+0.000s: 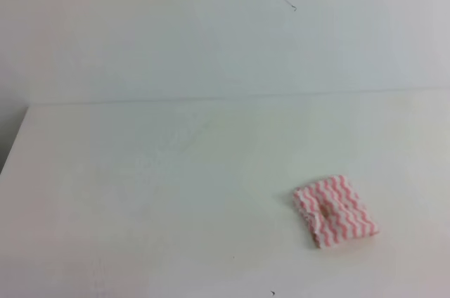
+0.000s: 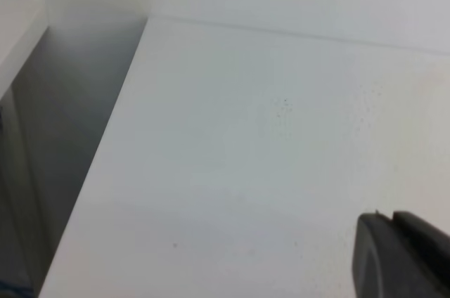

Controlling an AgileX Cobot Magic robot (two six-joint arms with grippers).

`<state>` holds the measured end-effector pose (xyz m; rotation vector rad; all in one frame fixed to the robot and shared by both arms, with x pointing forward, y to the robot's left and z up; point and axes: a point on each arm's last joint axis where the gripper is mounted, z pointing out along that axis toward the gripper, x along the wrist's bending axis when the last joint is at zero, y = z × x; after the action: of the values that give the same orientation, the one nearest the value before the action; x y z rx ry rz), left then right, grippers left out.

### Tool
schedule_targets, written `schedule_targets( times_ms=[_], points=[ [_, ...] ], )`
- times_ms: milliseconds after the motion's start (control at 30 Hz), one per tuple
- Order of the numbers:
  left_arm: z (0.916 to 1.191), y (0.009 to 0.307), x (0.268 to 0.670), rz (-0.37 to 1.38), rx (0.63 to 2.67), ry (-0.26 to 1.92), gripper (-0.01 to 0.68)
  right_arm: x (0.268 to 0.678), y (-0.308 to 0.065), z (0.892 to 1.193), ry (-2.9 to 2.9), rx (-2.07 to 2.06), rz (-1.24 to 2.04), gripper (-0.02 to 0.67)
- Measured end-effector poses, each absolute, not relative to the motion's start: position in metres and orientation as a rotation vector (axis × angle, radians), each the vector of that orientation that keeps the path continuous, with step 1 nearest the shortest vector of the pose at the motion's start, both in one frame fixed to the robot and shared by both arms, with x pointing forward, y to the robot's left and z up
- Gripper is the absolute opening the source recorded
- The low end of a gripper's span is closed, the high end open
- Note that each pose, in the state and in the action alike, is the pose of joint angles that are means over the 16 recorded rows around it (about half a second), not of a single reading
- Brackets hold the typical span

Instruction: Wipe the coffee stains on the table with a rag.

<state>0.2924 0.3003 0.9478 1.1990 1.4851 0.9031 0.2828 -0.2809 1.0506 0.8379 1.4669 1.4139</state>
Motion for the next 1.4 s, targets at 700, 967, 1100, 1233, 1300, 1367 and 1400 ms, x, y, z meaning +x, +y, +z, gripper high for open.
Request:
schedule_targets(
  times_ms=[700, 967, 1100, 1233, 1300, 1367, 1400],
  points=[
    [0.947, 0.3, 0.292, 0.903, 1.199, 1.485, 0.0, 0.288, -0.28, 1.018, 1.562, 0.897, 1.339, 0.0],
    [0.947, 0.3, 0.292, 0.903, 1.199, 1.485, 0.0, 0.292, -0.286, 0.998, 1.536, 0.998, 1.21, 0.0],
    [0.947, 0.3, 0.292, 0.903, 1.199, 1.485, 0.0, 0.293, -0.291, 0.985, 1.49, 1.072, 1.121, 0.0],
    [0.947, 0.3, 0.292, 0.903, 1.199, 1.485, 0.0, 0.294, -0.297, 0.974, 1.446, 1.151, 1.032, 0.0],
    [0.947, 0.3, 0.292, 0.903, 1.199, 1.485, 0.0, 0.294, -0.299, 0.969, 1.429, 1.183, 0.997, 0.0],
    [0.947, 0.3, 0.292, 0.903, 1.199, 1.485, 0.0, 0.293, -0.301, 0.965, 1.417, 1.206, 0.97, 0.0],
    [0.947, 0.3, 0.292, 0.903, 1.199, 1.485, 0.0, 0.293, -0.301, 0.963, 1.413, 1.216, 0.96, 0.0]
  ],
)
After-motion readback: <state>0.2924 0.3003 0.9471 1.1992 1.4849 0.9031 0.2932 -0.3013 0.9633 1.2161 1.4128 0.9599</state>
